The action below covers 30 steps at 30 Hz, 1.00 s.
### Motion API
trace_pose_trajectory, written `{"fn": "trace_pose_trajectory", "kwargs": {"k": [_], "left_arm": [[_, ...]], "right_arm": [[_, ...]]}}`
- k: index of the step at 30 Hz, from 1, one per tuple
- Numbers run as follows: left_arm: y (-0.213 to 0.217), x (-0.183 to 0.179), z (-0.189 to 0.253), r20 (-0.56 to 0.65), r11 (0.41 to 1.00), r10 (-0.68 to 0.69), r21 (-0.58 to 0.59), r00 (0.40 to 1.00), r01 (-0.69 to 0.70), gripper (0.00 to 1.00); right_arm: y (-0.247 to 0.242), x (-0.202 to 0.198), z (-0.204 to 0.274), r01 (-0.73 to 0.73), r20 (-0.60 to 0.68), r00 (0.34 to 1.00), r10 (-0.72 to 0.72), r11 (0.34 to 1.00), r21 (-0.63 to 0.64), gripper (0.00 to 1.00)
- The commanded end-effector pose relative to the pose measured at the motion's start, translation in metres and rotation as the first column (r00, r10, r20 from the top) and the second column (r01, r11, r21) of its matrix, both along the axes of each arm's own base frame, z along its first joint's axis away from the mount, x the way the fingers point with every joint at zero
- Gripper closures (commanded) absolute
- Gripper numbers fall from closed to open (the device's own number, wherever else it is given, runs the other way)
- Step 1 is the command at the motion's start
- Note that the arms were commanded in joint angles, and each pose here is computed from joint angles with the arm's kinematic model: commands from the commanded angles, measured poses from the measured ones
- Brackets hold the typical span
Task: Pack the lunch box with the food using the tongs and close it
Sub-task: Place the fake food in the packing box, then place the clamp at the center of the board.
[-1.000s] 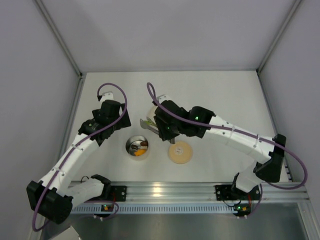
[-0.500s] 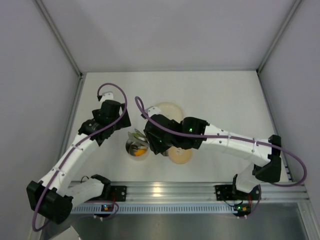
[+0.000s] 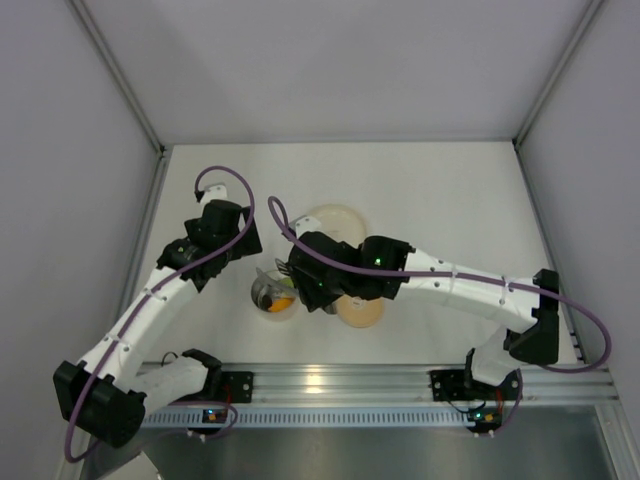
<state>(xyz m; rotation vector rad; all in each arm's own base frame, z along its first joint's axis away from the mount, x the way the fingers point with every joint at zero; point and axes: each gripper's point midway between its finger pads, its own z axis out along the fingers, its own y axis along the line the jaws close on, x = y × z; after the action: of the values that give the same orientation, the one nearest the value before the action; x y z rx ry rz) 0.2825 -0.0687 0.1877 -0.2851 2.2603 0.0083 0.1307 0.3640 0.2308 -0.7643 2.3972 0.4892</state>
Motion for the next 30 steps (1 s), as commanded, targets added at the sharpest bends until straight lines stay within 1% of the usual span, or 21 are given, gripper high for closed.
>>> {"fn": "trace_pose_trajectory", "kwargs": {"k": [1, 4, 7, 10, 11, 13, 14, 16, 17, 19, 20, 21, 22, 24, 25, 27, 28, 30], "left_arm": [[-0.002, 0.006, 0.010, 0.030, 1.000, 0.007, -0.021, 1.000, -0.007, 0.01], [-0.002, 0.006, 0.011, 0.032, 1.000, 0.007, -0.023, 0.999, -0.006, 0.01], [-0.002, 0.006, 0.011, 0.032, 1.000, 0.007, -0.023, 0.999, -0.006, 0.01], [-0.002, 0.005, 0.010, 0.031, 1.000, 0.008, -0.022, 0.999, -0.008, 0.01], [-0.002, 0.005, 0.010, 0.032, 1.000, 0.008, -0.023, 0.999, -0.008, 0.01], [-0.002, 0.006, 0.011, 0.033, 1.000, 0.007, -0.022, 0.999, -0.007, 0.01], [-0.002, 0.006, 0.011, 0.034, 1.000, 0.006, -0.024, 0.999, -0.006, 0.01], [-0.002, 0.006, 0.010, 0.031, 1.000, 0.005, -0.023, 1.000, -0.005, 0.01], [-0.003, 0.005, 0.010, 0.031, 1.000, 0.003, -0.024, 1.000, -0.002, 0.01], [-0.003, 0.006, 0.010, 0.031, 1.000, 0.002, -0.025, 1.000, -0.001, 0.01], [-0.003, 0.006, 0.010, 0.029, 1.000, 0.001, -0.027, 1.000, 0.000, 0.01], [-0.004, 0.006, 0.009, 0.028, 1.000, 0.002, -0.028, 1.000, -0.001, 0.01], [-0.004, 0.006, 0.009, 0.026, 1.000, 0.000, -0.029, 1.000, 0.001, 0.01], [-0.004, 0.005, 0.009, 0.025, 1.000, -0.002, -0.026, 1.000, 0.002, 0.01], [-0.004, 0.005, 0.008, 0.026, 1.000, -0.002, -0.027, 1.000, 0.002, 0.01], [-0.003, 0.005, 0.007, 0.024, 1.000, -0.003, -0.020, 1.000, 0.003, 0.01], [-0.004, 0.006, 0.008, 0.025, 1.000, -0.004, -0.022, 1.000, 0.004, 0.01], [-0.003, 0.006, 0.007, 0.022, 1.000, -0.005, -0.017, 1.000, 0.005, 0.01]], "right_arm": [[0.000, -0.004, 0.006, -0.006, 0.020, 1.000, 0.006, 1.000, 0.006, 0.59], [-0.007, 0.003, 0.012, 0.026, 0.051, 0.998, -0.026, 1.000, 0.003, 0.58], [-0.020, 0.018, 0.020, 0.078, 0.062, 0.995, -0.080, 0.997, 0.028, 0.58], [-0.049, 0.042, 0.026, 0.162, 0.065, 0.984, -0.166, 0.985, 0.066, 0.57], [-0.068, 0.059, 0.029, 0.226, 0.066, 0.971, -0.232, 0.970, 0.086, 0.56], [-0.094, 0.074, 0.029, 0.288, 0.061, 0.953, -0.297, 0.950, 0.118, 0.55], [-0.117, 0.096, 0.028, 0.369, 0.067, 0.923, -0.378, 0.922, 0.119, 0.55], [-0.147, 0.113, 0.022, 0.447, 0.073, 0.887, -0.455, 0.888, 0.105, 0.55], [-0.169, 0.132, 0.022, 0.513, 0.085, 0.849, -0.522, 0.852, 0.105, 0.54], [-0.189, 0.146, 0.011, 0.568, 0.070, 0.816, -0.574, 0.818, 0.088, 0.54], [-0.203, 0.160, 0.010, 0.609, 0.063, 0.785, -0.616, 0.786, 0.104, 0.54], [-0.211, 0.167, 0.006, 0.634, 0.064, 0.766, -0.640, 0.768, 0.096, 0.54], [-0.225, 0.177, -0.003, 0.674, 0.064, 0.732, -0.678, 0.735, 0.072, 0.54], [-0.241, 0.192, -0.010, 0.721, 0.095, 0.685, -0.723, 0.691, 0.059, 0.54], [-0.251, 0.200, -0.022, 0.748, 0.099, 0.658, -0.746, 0.663, 0.026, 0.54], [-0.259, 0.212, -0.032, 0.771, 0.101, 0.632, -0.768, 0.636, 0.013, 0.54], [-0.265, 0.218, -0.045, 0.788, 0.091, 0.615, -0.784, 0.616, -0.018, 0.54], [-0.270, 0.226, -0.057, 0.799, 0.086, 0.601, -0.795, 0.600, -0.043, 0.52]]}}
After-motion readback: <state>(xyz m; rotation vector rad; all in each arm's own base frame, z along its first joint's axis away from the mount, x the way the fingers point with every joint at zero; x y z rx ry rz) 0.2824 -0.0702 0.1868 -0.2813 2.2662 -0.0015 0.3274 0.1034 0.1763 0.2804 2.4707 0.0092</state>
